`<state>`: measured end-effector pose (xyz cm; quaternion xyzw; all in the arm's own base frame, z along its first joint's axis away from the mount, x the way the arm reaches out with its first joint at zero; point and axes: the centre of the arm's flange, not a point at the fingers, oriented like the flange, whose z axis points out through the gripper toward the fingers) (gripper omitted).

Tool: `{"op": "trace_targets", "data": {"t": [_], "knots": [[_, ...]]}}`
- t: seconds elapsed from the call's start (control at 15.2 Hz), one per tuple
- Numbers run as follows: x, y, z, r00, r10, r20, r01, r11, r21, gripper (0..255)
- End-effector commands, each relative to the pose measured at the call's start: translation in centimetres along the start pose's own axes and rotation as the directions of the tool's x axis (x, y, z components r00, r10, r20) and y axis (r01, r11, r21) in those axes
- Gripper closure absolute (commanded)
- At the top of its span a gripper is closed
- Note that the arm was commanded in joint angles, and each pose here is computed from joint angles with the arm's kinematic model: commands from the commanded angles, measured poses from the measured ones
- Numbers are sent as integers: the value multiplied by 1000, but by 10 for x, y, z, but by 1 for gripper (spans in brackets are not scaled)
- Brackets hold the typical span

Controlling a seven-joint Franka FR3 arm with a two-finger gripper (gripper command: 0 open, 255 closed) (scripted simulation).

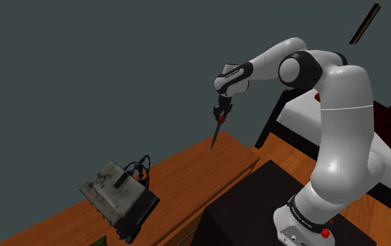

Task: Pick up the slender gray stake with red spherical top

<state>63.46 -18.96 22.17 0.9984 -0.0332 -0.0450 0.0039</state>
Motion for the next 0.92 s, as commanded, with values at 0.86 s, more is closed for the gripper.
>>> {"op": "trace_targets", "data": {"t": [0.86], "knots": [[-6,1,-69,1000,0,0,0,1000,0,255]]}}
